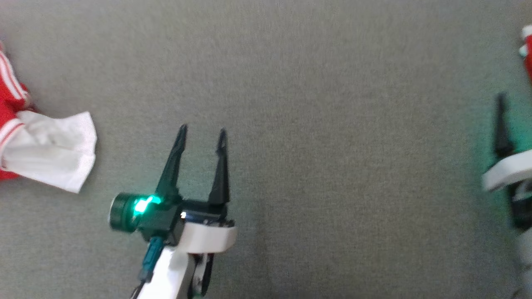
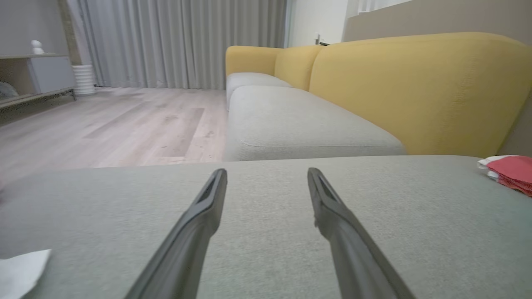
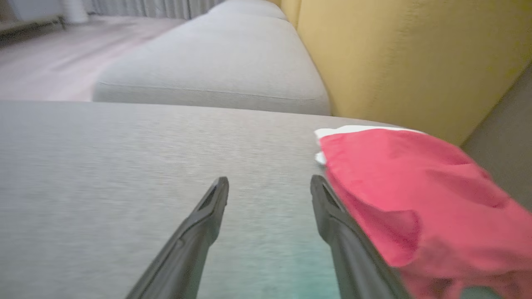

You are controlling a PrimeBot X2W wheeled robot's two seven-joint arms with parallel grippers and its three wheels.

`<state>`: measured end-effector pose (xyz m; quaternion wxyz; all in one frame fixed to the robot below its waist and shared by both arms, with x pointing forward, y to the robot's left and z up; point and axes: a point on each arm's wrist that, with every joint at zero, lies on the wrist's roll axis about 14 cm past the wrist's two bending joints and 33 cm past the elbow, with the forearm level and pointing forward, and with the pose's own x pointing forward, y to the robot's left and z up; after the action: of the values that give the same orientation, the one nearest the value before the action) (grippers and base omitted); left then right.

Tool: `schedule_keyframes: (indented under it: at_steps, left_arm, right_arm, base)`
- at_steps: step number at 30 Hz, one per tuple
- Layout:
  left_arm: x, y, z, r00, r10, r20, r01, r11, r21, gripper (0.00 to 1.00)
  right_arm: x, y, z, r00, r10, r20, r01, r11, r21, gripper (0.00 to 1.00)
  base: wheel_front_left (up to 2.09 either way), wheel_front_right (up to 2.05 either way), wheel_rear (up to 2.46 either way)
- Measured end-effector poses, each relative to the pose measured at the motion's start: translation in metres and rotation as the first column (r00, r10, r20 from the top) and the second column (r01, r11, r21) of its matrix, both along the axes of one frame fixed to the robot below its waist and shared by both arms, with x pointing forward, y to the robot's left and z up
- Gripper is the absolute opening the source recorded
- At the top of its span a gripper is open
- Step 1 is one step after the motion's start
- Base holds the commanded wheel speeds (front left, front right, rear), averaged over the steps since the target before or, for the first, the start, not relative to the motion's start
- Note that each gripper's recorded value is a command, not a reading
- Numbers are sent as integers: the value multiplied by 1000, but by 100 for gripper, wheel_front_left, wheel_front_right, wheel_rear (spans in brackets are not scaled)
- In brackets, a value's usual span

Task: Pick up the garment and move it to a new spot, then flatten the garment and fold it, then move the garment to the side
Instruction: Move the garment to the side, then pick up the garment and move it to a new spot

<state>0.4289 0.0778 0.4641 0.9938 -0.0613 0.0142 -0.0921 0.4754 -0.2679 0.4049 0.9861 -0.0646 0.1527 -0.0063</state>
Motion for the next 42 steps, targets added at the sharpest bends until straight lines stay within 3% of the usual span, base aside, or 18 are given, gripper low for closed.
schedule_keyframes:
  at_steps: [6, 14, 25, 42]
  left_arm:
    - [-33, 29, 14, 997, 76, 20, -77, 996, 43, 100]
    - [-97, 66, 13, 987, 159, 11, -159, 985, 69, 100]
    - [-127, 84, 24, 979, 194, 68, -200, 976, 88, 100]
    - [-132, 82, 17, 981, 186, 54, -191, 975, 110, 100]
  right_arm:
    - [-30, 79, 15, 985, 141, 100, -153, 979, 131, 100]
    - [-91, 157, 72, 937, 212, 278, -291, 913, 287, 100]
    - [-151, 162, 58, 943, 225, 246, -291, 917, 273, 100]
    - [-154, 152, 53, 953, 193, 234, -254, 931, 264, 100]
  base:
    - [0, 0, 0]
    - [0, 0, 0]
    - [0, 0, 0]
    - [0, 0, 0]
